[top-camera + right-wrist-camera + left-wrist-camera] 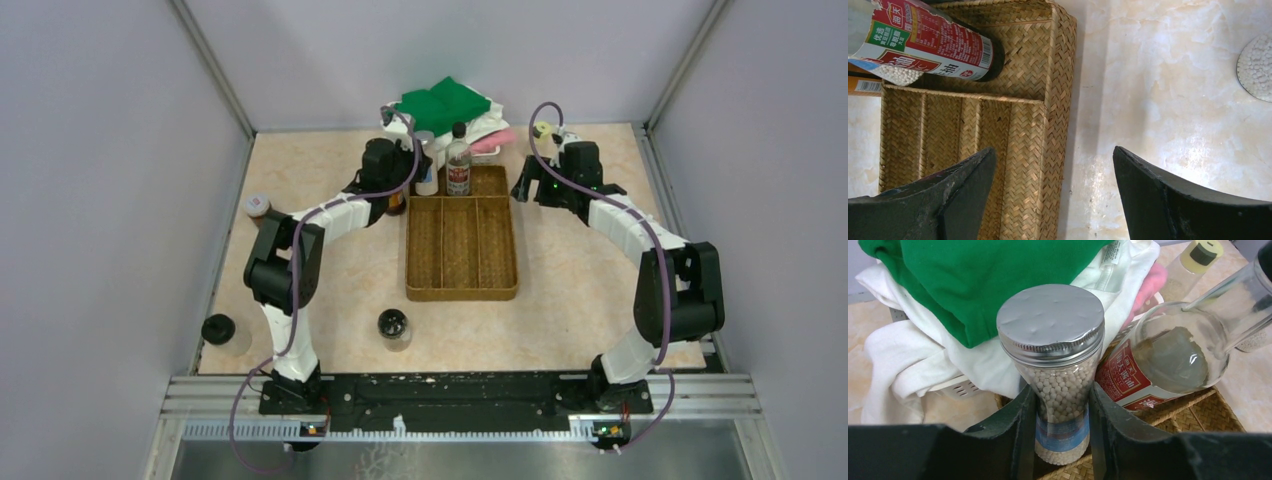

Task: Organize the condiment bottles
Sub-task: Place the bottle in the storage box.

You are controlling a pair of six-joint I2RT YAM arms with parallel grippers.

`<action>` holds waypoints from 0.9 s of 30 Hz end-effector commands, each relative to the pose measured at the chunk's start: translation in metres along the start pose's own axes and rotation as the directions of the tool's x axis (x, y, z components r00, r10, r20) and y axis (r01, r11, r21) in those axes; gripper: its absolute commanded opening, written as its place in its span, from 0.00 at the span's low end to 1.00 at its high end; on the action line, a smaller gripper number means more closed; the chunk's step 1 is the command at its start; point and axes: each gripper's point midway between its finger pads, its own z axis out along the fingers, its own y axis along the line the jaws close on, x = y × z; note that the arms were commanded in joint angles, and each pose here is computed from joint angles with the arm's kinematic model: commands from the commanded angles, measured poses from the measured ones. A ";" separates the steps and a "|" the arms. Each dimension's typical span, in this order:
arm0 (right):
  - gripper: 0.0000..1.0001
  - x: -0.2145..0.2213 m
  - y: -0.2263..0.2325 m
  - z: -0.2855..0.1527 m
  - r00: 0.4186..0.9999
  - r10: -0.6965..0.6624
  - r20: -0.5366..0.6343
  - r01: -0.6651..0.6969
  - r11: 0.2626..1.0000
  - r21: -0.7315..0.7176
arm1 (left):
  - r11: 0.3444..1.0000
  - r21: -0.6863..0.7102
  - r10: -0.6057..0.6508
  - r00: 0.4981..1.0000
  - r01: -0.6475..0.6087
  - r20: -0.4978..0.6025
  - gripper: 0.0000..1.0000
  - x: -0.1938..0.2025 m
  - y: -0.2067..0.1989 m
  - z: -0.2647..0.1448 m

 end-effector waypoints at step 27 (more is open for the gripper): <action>0.86 0.008 0.008 0.010 1.000 -0.002 0.000 0.002 0.998 -0.060 | 0.996 -0.048 0.080 0.983 -0.073 0.165 0.67 -0.044 0.004 0.005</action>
